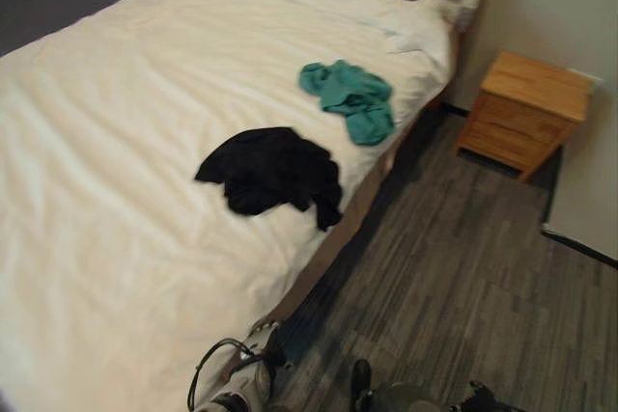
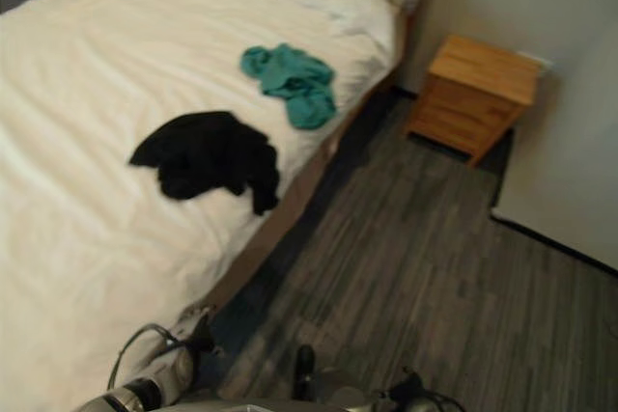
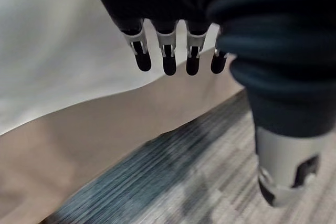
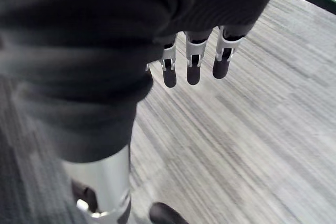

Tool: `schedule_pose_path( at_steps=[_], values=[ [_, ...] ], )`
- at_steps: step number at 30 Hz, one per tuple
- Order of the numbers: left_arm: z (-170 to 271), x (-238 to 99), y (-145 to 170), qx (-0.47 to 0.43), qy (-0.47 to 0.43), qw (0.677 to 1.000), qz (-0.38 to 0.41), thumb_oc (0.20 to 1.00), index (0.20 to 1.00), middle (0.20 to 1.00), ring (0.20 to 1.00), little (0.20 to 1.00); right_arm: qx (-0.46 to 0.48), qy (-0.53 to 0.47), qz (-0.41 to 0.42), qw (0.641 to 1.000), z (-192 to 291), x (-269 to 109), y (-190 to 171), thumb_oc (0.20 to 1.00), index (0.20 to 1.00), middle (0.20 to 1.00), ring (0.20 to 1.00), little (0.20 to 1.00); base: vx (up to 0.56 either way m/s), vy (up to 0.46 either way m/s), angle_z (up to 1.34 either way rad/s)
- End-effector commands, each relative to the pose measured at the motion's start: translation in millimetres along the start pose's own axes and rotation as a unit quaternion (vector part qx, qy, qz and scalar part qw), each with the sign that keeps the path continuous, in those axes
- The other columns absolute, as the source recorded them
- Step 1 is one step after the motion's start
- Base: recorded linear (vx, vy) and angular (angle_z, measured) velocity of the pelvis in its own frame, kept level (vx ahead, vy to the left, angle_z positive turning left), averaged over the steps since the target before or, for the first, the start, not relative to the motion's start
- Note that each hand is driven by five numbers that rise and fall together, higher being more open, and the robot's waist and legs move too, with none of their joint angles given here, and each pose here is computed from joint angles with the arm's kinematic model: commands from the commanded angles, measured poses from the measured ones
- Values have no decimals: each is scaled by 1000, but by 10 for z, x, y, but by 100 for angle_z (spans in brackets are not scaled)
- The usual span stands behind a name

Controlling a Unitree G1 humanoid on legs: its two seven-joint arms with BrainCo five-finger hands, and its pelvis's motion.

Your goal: Tidy up the quilt and then pick up the clothes from the bed and put them into the laundry hamper.

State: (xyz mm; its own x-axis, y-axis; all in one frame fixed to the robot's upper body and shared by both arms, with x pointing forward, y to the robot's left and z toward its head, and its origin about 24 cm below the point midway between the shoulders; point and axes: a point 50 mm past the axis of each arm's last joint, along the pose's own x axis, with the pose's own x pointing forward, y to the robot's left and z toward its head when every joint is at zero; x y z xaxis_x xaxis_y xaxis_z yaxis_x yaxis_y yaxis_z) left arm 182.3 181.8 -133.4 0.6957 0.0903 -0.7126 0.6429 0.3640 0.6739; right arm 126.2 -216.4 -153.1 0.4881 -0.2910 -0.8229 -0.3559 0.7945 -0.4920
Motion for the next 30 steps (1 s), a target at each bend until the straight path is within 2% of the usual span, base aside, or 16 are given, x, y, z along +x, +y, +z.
schedule_pose_path(
  at_steps=[1, 3, 8, 9, 12, 17, 20, 25, 27, 30],
  values=[
    [230, 111, 380, -26, -34, 997, 71, 1000, 1000, 1000, 1000, 1000, -14, -48, -30, 998, 227, 46, -221, 1000, 1000, 1000, 1000, 1000, 294, 254, -250],
    [167, 103, 357, -74, -13, 994, 77, 1000, 1000, 1000, 1000, 1000, -10, -55, -35, 998, 291, 56, -255, 1000, 1000, 1000, 1000, 1000, 262, 251, -234],
    [-10, 63, 207, -74, 21, 995, 56, 1000, 1000, 1000, 1000, 1000, 16, -22, -45, 999, 117, 62, -325, 1000, 1000, 1000, 1000, 1000, 335, 266, -124],
    [-80, 42, 152, -68, 35, 996, 45, 1000, 1000, 1000, 1000, 1000, 51, 15, -48, 997, -92, 41, -312, 1000, 1000, 1000, 1000, 1000, 225, 139, -35],
    [-210, 4, 75, -67, 56, 996, 30, 1000, 1000, 1000, 1000, 1000, 95, 68, -46, 992, -377, -11, -256, 1000, 1000, 1000, 1000, 1000, 452, 273, 30],
    [-417, -37, 77, -90, 94, 991, 31, 1000, 1000, 1000, 1000, 1000, 157, 75, -48, 984, -360, -9, -235, 1000, 1000, 1000, 1000, 1000, 341, 135, 27],
    [-468, -35, 119, -57, 90, 994, 27, 1000, 1000, 1000, 1000, 1000, 175, 76, -44, 981, -380, -19, -212, 1000, 1000, 1000, 1000, 1000, 426, 15, 80],
    [-583, -62, 108, -29, 101, 994, 12, 1000, 1000, 1000, 1000, 1000, 155, 74, -47, 984, -382, -22, -214, 1000, 1000, 1000, 1000, 1000, 559, -40, 50],
    [-628, -111, -25, -28, 109, 994, -9, 1000, 1000, 1000, 1000, 1000, 148, 74, -42, 985, -419, -36, -190, 1000, 1000, 1000, 1000, 1000, 582, -79, -32],
    [-651, -126, -52, -41, 116, 992, -13, 1000, 1000, 1000, 1000, 1000, 143, 79, -45, 986, -453, -31, -244, 1000, 1000, 1000, 1000, 1000, 504, -183, -10]
  ],
)
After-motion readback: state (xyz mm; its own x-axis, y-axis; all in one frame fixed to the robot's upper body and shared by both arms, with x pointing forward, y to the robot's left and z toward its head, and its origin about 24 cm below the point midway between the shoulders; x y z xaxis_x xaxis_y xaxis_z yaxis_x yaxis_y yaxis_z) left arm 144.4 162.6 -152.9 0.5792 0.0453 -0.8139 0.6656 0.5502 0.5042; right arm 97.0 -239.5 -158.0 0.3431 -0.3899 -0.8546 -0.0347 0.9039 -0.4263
